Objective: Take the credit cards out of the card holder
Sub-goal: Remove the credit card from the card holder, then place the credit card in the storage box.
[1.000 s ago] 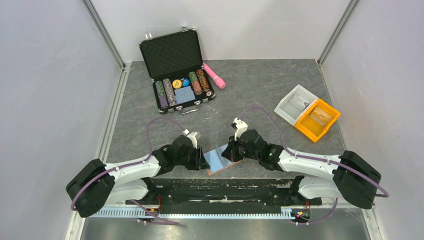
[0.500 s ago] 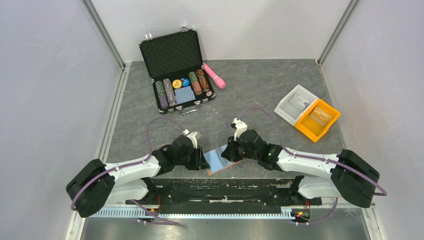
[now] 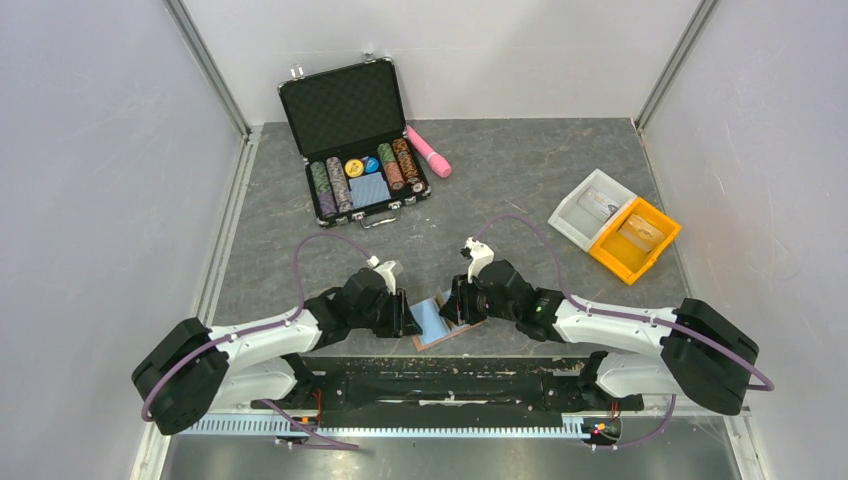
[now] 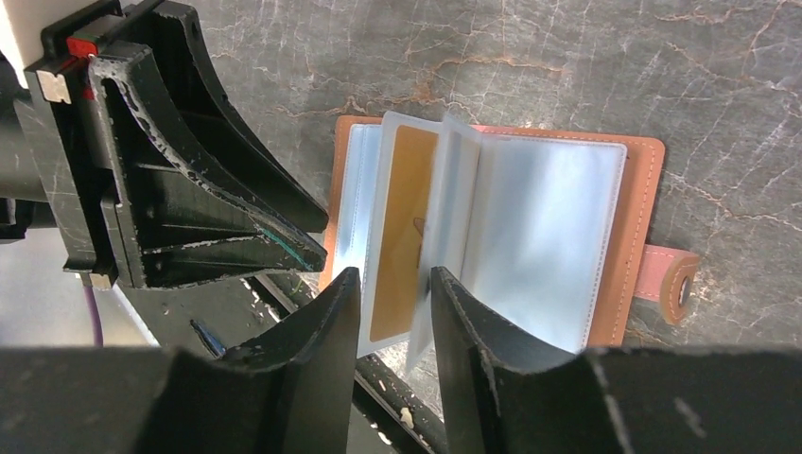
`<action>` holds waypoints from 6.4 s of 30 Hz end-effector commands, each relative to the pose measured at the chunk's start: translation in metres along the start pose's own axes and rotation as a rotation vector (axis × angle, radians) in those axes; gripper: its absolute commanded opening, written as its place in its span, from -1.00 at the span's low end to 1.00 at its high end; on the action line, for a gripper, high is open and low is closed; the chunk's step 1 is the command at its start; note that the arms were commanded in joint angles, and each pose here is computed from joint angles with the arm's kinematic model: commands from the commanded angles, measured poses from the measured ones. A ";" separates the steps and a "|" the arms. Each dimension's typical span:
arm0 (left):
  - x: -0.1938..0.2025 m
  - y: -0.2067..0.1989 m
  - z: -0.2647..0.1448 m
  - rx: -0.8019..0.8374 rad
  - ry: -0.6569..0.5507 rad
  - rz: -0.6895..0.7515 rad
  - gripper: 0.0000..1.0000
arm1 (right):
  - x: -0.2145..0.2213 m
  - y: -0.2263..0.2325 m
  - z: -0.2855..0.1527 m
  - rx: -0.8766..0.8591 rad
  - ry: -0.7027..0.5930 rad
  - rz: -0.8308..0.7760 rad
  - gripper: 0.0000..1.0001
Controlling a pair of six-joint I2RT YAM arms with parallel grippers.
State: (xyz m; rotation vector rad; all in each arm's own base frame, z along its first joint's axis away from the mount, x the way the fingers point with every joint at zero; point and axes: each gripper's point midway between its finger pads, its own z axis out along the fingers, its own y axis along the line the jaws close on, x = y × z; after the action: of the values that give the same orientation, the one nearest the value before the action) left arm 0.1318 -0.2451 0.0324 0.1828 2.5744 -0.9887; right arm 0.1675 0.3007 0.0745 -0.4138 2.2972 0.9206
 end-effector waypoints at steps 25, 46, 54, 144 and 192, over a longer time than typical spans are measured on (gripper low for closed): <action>-0.036 -0.015 -0.026 -0.036 -0.147 -0.016 0.10 | -0.034 -0.007 -0.023 0.135 -0.082 -0.080 0.53; -0.035 -0.016 -0.003 -0.010 -0.108 0.000 -0.49 | -0.002 0.001 0.011 -0.012 0.023 -0.090 -0.37; -0.024 -0.004 0.015 -0.008 -0.082 -0.010 -0.54 | 0.007 -0.019 0.018 -0.015 0.048 -0.064 -0.43; -0.044 -0.105 -0.063 0.311 -0.056 0.217 0.53 | 0.004 0.039 -0.071 -0.616 0.117 -0.227 -1.00; -0.092 -0.122 -0.083 0.496 -0.436 -0.024 -0.95 | -0.036 0.048 -0.092 -0.687 -0.303 0.124 -0.19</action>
State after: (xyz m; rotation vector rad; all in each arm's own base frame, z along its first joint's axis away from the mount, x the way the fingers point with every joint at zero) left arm 0.1558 -0.2777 0.1802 0.1225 2.0086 -1.4054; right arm 0.1353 0.2698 0.1454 -0.3542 1.8395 1.6352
